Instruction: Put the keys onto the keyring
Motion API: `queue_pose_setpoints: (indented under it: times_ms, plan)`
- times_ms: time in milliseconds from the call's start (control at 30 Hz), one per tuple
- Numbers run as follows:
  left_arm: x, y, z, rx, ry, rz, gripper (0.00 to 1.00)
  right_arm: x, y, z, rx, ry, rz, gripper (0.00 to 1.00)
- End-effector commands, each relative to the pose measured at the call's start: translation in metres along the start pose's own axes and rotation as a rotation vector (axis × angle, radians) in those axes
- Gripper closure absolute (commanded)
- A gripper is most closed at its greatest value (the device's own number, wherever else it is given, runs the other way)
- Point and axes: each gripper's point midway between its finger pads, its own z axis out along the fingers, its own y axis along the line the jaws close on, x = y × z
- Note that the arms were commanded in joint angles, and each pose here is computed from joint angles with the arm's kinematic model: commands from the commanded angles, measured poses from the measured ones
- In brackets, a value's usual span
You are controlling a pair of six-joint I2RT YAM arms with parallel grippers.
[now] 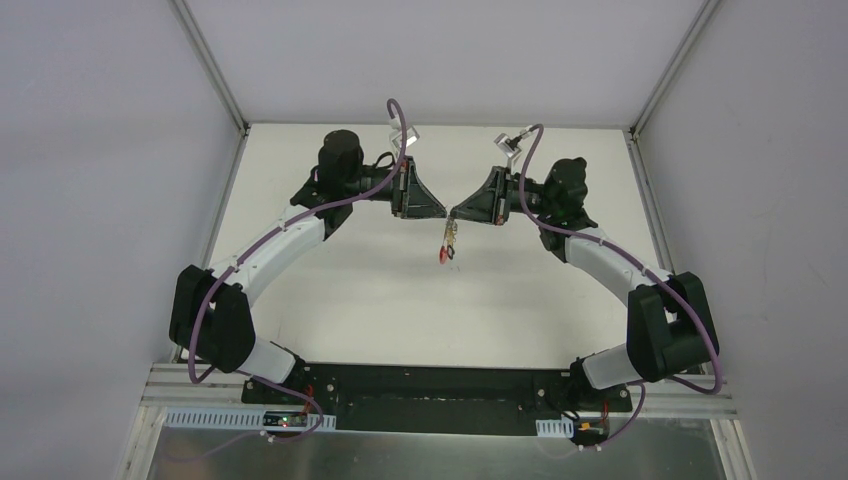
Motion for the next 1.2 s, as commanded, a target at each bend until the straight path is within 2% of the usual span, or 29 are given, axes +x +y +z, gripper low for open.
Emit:
queue_pose_setpoints:
  times_ms: [0, 367, 533, 633, 733, 933, 1167]
  plan:
    - [-0.003, -0.010, 0.002, 0.043, 0.003, 0.036, 0.81, -0.009, 0.007, -0.001, -0.020, -0.029, -0.062, 1.00]
    - [-0.008, -0.012, 0.009, 0.057, 0.008, 0.025, 0.86, -0.007, 0.006, -0.001, -0.019, -0.027, -0.055, 1.00]
    - [-0.011, -0.013, 0.009, 0.059, 0.003, 0.029, 0.92, -0.006, 0.003, -0.001, -0.016, -0.026, -0.053, 1.00]
    - [-0.011, -0.014, 0.009, 0.062, 0.002, 0.032, 1.00, -0.005, 0.001, -0.001, -0.014, -0.025, -0.052, 1.00]
    - [-0.011, -0.015, 0.008, 0.062, 0.003, 0.037, 1.00, -0.004, 0.000, -0.001, -0.010, -0.026, -0.062, 1.00]
    - [0.000, -0.012, 0.001, 0.008, 0.088, 0.083, 1.00, 0.000, -0.005, -0.006, 0.020, -0.002, -0.112, 0.84]
    - [0.034, -0.014, -0.020, -0.064, 0.290, 0.130, 1.00, 0.004, -0.001, -0.014, 0.050, 0.059, -0.216, 0.63]
